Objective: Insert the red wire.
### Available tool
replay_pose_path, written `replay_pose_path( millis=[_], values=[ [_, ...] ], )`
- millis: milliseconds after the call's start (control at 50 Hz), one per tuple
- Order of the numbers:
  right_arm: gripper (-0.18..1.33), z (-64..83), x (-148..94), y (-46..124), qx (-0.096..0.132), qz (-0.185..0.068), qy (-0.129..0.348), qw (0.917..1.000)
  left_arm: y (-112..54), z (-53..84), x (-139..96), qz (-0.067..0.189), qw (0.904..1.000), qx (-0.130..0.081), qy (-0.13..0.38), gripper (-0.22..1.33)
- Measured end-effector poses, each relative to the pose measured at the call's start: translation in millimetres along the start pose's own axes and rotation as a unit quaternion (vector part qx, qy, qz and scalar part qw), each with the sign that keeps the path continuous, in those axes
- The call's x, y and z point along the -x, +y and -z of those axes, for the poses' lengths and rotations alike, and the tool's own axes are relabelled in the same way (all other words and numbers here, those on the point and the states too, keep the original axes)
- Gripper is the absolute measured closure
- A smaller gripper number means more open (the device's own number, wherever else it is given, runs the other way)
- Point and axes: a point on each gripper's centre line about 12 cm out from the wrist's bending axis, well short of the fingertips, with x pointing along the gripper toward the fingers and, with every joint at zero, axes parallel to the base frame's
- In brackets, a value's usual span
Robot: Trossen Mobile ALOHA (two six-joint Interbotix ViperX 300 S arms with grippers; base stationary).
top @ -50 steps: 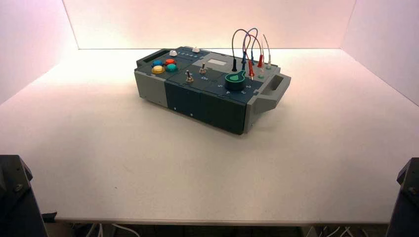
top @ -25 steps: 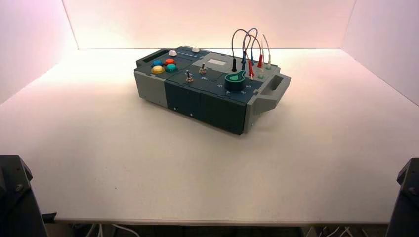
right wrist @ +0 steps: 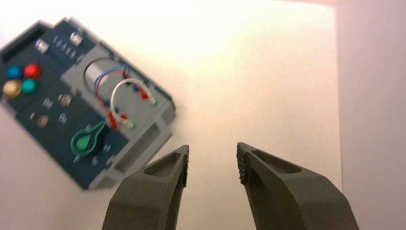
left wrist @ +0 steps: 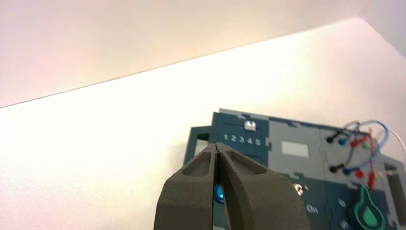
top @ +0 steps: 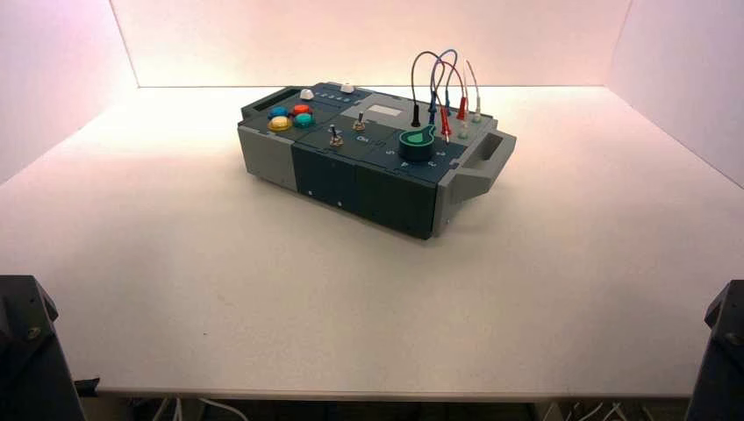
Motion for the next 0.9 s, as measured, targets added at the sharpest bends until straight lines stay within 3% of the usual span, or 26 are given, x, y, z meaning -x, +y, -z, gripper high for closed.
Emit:
replay_pose_path(
  millis=[140, 260, 340, 740, 900],
  values=[
    [0.11, -8.5, 0, 16.6, 0.035, -0.032, 0.043, 0.998, -2.9, 0.0, 0, 0.015, 0.9995, -0.017, 0.024, 1.28],
    [0.11, -10.6, -6, 40.6, 0.071, -0.073, 0.081, 0.9915, -6.7, 1.7, -5, 0.032, 0.9977, -0.023, 0.054, 1.28],
    [0.11, -10.3, -11, 51.1, 0.083, -0.088, 0.097, 0.9879, -10.4, 4.0, -10, 0.044, 0.996, -0.026, 0.073, 1.28],
    [0.11, -3.8, -44, 79.7, 0.116, -0.119, 0.179, 0.9697, -46.0, 16.4, -32, 0.102, 0.9828, -0.072, 0.136, 1.28],
    [0.11, -6.3, -55, 83.5, 0.126, -0.124, 0.196, 0.9646, -53.3, 16.1, -30, 0.121, 0.9771, -0.077, 0.157, 1.28]
  ],
)
